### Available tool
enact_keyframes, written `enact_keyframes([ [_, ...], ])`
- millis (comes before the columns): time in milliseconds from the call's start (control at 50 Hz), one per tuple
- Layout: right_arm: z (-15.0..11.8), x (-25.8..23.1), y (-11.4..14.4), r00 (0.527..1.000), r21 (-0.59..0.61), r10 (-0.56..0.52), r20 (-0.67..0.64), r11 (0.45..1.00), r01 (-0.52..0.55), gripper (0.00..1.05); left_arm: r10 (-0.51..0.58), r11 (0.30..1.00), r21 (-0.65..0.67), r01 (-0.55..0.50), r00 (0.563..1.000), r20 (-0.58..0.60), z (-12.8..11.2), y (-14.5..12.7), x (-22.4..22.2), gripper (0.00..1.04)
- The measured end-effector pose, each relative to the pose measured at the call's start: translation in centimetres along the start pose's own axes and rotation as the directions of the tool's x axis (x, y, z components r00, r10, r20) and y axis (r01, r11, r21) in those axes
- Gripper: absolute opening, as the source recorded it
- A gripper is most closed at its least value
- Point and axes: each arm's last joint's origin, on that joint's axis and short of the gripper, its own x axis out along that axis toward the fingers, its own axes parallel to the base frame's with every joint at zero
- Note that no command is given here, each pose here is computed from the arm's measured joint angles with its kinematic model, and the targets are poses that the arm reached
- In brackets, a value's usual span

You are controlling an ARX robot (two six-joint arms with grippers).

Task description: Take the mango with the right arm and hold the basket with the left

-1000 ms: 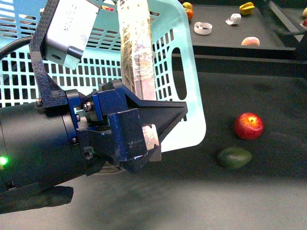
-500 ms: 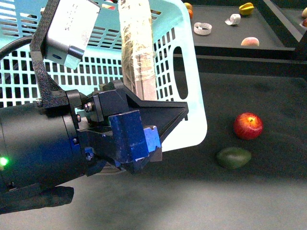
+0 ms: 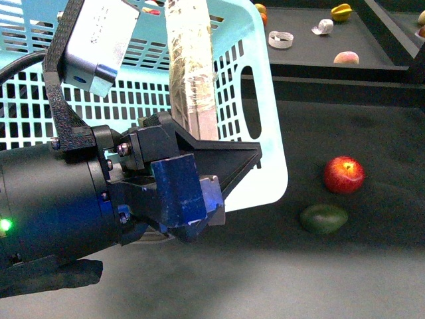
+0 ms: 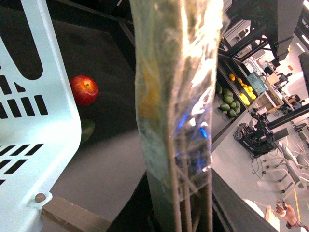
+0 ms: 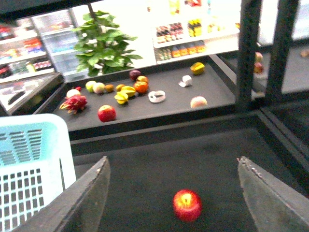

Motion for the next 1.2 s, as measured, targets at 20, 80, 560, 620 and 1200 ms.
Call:
enact_keyframes([
  [20,-0.1,-0.1,-0.2,1.0,-0.029,0.028,0.007,0.999,-0.027,0.76,0.001,1.0,0.0,-0.001,1.0,0.0,0.0,0.0,0.0,0.14],
  [80,-0.2,-0.4,-0.5,0.998,-0.087,0.057,0.015,0.995,-0.055,0.66,0.001,1.0,0.001,-0.001,1.0,0.001,0.0,0.0,0.0,0.14],
  [560,-1.6,-2.2,-0.9,0.998,-0.168,0.064,0.018,0.984,-0.06,0.02,0.001,1.0,0.002,-0.001,1.0,0.0,0.0,0.0,0.0,0.14],
  [620,-1.7,-2.3,-1.0,0.998,-0.168,0.064,0.018,0.984,-0.06,0.02,0.001,1.0,0.002,-0.001,1.0,0.0,0.0,0.0,0.0,0.14],
  [1200,-2.4,-3.6,-1.2,0.997,-0.169,0.066,0.03,0.984,-0.06,0.02,0.001,1.0,0.003,-0.001,1.0,0.0,0.0,0.0,0.0,0.14],
])
